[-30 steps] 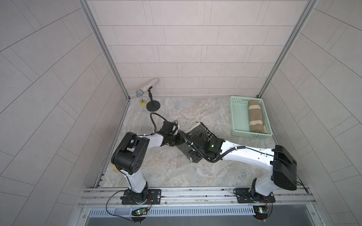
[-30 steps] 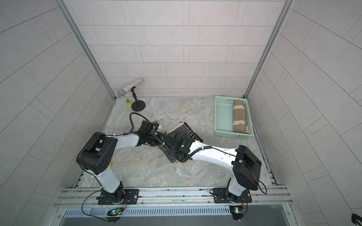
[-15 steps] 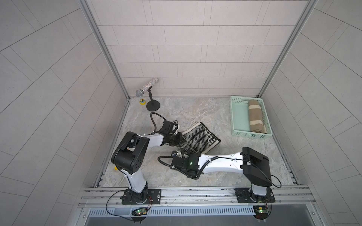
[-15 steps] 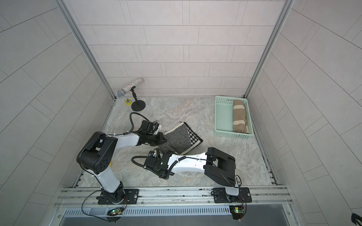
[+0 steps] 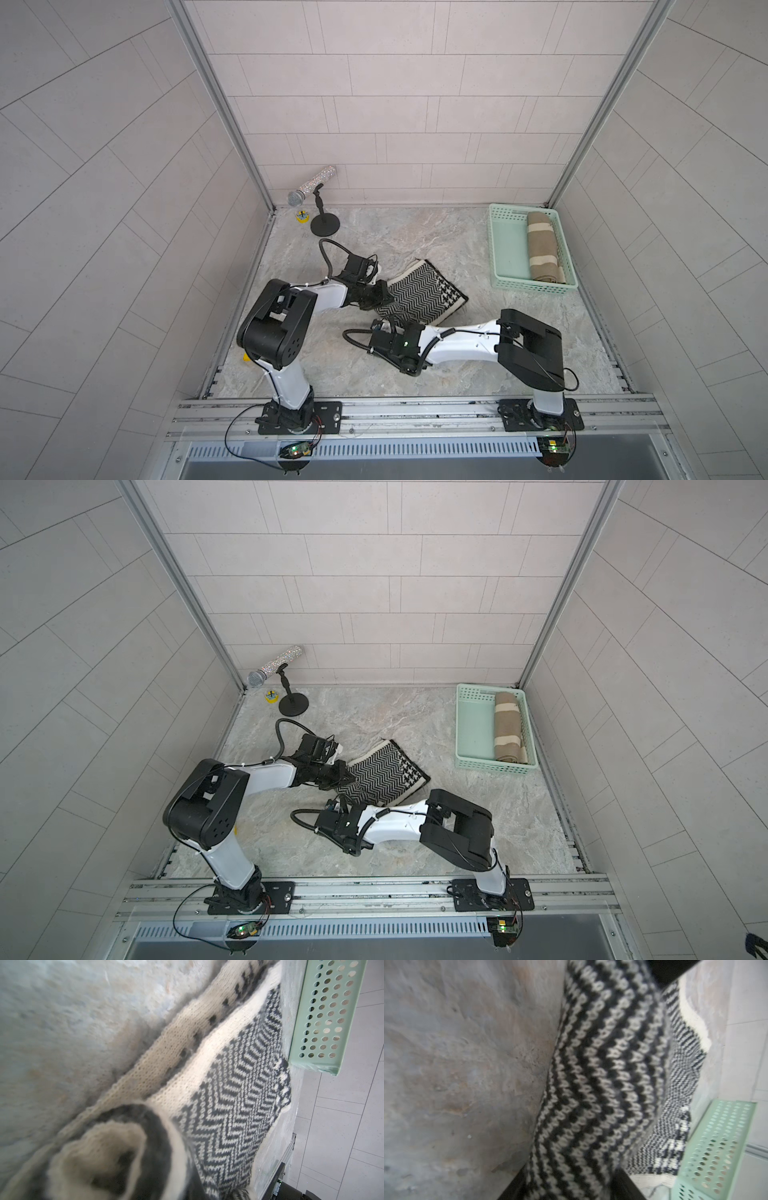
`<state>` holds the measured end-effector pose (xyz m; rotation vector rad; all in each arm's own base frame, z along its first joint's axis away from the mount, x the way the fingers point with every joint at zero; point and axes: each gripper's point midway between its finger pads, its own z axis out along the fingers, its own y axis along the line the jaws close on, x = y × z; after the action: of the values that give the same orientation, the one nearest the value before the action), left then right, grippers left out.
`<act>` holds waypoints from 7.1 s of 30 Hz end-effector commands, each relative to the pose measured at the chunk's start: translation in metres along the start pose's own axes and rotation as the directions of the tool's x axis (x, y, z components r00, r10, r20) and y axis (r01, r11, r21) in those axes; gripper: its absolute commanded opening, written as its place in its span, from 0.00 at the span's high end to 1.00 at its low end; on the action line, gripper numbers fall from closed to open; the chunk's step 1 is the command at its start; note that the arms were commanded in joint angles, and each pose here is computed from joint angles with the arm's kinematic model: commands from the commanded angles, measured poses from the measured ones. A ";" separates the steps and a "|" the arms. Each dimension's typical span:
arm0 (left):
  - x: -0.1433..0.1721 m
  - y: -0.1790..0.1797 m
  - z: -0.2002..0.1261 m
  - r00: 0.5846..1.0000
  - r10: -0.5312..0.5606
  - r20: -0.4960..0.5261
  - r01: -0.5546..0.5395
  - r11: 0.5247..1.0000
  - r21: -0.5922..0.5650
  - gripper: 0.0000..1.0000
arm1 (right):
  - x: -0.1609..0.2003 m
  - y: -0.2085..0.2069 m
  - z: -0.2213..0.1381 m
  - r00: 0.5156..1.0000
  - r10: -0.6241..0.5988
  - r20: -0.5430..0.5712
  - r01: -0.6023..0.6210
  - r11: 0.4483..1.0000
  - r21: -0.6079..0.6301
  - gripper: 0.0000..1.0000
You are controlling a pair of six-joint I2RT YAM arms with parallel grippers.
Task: Roll up the scarf and place it into the basket
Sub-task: Roll the scarf at the center of the board.
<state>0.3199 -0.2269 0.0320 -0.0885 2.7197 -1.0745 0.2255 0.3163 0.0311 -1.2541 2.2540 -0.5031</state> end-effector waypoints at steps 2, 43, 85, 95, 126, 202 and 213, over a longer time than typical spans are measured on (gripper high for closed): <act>0.008 0.004 -0.013 0.997 -0.072 -0.020 0.071 0.996 -0.055 0.79 | 0.040 0.031 0.029 0.989 0.008 -0.150 -0.031 0.987 -0.155 0.72; -0.004 -0.072 -0.002 0.980 0.194 0.037 -0.194 0.981 0.007 0.92 | 0.024 0.006 -0.013 0.612 0.532 -0.585 -0.669 -0.045 -0.742 0.92; 0.017 -0.025 0.051 0.986 0.074 -0.152 -0.084 0.994 -0.063 1.00 | 0.001 -0.019 -0.031 0.998 -0.036 0.042 0.028 0.981 0.193 0.20; 0.007 -0.047 0.035 0.994 0.065 -0.089 -0.067 0.998 -0.018 0.98 | 0.043 -0.006 0.014 0.994 0.071 -0.084 -0.064 0.994 0.091 0.58; -0.010 -0.061 -0.050 0.992 0.016 0.122 -0.017 1.000 0.004 0.35 | 0.041 -0.020 -0.026 0.596 0.669 -0.444 -0.679 0.124 -0.724 1.00; 0.010 0.056 -0.066 0.999 0.000 -0.036 -0.024 0.738 -0.675 1.00 | -0.061 0.011 -0.051 0.945 0.153 0.289 -0.163 0.987 0.011 0.15; -0.016 0.016 -0.106 0.991 0.016 0.129 0.060 0.823 -0.564 0.46 | -0.033 0.024 -0.036 0.910 0.383 0.156 -0.336 0.905 -0.262 1.00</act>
<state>0.3119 -0.1511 0.0750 -0.2147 2.8758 -0.1703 0.2116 0.3665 0.0578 -0.9660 2.2327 -0.1073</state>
